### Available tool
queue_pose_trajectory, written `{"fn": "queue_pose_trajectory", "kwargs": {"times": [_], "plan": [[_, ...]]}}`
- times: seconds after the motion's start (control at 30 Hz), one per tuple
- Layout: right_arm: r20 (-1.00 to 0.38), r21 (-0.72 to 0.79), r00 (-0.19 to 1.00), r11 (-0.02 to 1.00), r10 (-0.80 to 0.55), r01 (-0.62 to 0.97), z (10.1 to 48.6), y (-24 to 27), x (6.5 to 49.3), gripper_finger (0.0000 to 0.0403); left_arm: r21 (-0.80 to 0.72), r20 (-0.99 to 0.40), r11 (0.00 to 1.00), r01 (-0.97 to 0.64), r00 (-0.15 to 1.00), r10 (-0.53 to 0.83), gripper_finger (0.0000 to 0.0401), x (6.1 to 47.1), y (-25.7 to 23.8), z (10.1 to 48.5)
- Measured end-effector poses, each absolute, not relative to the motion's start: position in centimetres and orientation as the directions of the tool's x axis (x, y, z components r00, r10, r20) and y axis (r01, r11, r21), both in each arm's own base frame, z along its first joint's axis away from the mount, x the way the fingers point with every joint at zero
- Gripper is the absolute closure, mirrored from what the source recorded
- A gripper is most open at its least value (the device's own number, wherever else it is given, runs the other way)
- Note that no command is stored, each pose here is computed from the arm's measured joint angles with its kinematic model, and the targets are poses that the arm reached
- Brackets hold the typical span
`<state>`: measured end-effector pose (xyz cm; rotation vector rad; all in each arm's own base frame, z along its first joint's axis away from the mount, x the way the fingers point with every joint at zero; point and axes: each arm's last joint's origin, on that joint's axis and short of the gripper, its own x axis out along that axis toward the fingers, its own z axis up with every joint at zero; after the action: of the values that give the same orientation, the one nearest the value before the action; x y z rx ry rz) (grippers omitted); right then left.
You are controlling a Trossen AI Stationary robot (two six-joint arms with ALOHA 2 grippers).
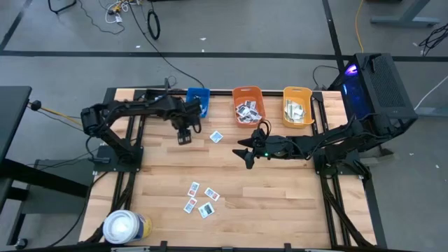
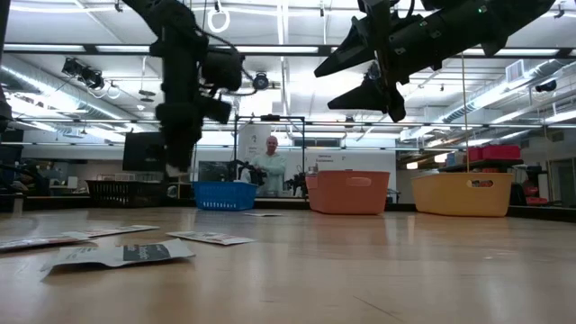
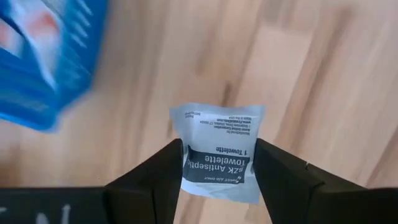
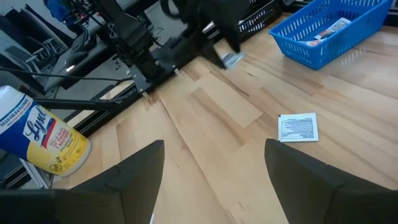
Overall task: Pick & Place First Aid Supplies
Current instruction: Put the towelette pack into the orange bin
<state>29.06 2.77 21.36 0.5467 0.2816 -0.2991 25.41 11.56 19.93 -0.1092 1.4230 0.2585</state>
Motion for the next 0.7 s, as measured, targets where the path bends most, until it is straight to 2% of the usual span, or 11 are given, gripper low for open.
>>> {"fn": "queue_pose_trajectory", "kwargs": {"times": [0.23,0.5,0.7], "plan": [[-0.337,0.466,0.920,0.813,-0.201,0.349,21.4,2.8,29.1,0.0124,0.152,-0.947,0.944,-0.294,0.231,0.225,0.0207,26.9,13.2,23.1],[-0.338,0.485,0.925,0.809,-0.176,0.331,21.4,2.8,29.1,0.0124,0.018,-0.893,0.957,-0.288,0.426,0.145,0.0207,28.3,14.1,25.5],[-0.322,0.658,0.924,0.654,-0.205,0.374,21.6,1.9,29.2,0.0124,-0.033,-0.817,0.974,-0.223,0.567,0.102,0.0207,29.7,13.9,26.9]]}}
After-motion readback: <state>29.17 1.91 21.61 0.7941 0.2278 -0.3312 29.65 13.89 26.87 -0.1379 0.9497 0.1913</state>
